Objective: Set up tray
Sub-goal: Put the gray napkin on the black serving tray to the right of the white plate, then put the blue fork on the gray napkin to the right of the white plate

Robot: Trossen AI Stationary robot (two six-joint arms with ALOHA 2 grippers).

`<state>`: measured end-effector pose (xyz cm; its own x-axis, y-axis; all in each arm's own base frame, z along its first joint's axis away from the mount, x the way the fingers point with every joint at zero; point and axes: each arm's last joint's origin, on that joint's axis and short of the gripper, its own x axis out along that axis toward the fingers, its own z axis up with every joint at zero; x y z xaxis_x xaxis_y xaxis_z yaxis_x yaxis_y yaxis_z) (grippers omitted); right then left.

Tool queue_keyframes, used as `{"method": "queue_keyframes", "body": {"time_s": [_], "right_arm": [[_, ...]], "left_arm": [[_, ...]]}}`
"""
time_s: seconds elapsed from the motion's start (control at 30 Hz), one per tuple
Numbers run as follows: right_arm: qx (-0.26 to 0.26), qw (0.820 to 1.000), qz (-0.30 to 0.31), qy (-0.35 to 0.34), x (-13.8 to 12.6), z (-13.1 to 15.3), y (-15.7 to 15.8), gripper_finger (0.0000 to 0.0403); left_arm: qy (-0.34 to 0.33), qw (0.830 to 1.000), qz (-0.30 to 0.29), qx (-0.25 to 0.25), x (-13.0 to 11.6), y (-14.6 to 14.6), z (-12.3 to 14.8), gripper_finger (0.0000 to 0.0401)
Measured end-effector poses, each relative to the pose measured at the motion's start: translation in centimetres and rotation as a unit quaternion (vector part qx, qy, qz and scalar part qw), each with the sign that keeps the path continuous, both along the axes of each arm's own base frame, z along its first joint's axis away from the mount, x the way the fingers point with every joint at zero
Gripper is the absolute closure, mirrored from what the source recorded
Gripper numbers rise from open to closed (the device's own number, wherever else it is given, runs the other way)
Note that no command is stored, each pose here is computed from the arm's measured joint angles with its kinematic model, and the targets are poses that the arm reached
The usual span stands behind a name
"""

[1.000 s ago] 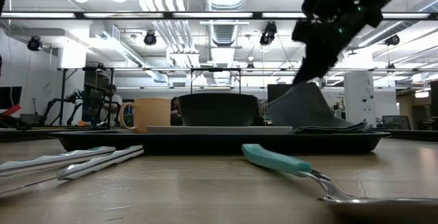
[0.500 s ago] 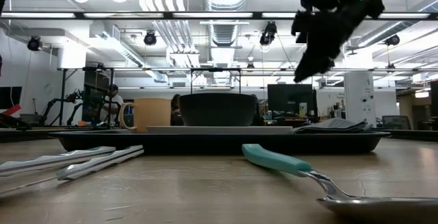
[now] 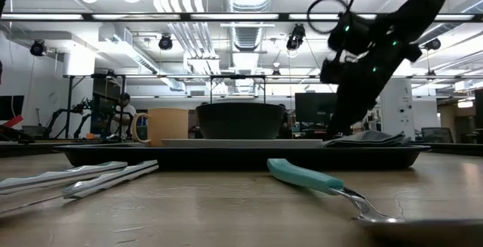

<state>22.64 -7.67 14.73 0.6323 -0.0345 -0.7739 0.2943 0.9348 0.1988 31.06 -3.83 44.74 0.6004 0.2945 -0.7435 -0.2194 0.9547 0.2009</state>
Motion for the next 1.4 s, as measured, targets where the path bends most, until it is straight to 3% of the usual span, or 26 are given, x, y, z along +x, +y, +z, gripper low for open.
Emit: {"method": "queue_keyframes", "body": {"time_s": [0.23,0.6,0.77,1.07,1.23,1.4], "right_arm": [[0.01,0.999,0.009,0.033,1.7,-2.2,-0.6,0.0225],[0.007,0.999,0.039,0.029,5.5,-1.8,-0.3,0.0227],[0.013,0.999,0.036,0.032,4.9,-1.0,-0.6,0.0227],[-0.021,0.999,0.015,0.021,2.2,3.6,-0.1,0.0227],[0.012,0.999,0.01,0.05,1.4,2.6,1.8,0.0227],[0.023,0.996,0.055,0.067,1.7,1.8,5.3,0.0227]], "left_arm": [[0.0,1.0,0.0,0.0,0.0,0.0,0.0,0.0283],[0.0,1.0,0.0,0.0,0.0,0.0,0.0,0.0283],[0.0,1.0,-0.001,0.0,0.0,-0.1,0.0,0.0283],[0.008,1.0,-0.002,0.001,0.1,-0.2,-0.4,0.0283],[0.017,1.0,-0.002,0.003,0.4,-0.2,-1.0,0.0283],[0.05,0.999,-0.001,-0.02,0.8,-0.4,-2.8,0.0283]]}}
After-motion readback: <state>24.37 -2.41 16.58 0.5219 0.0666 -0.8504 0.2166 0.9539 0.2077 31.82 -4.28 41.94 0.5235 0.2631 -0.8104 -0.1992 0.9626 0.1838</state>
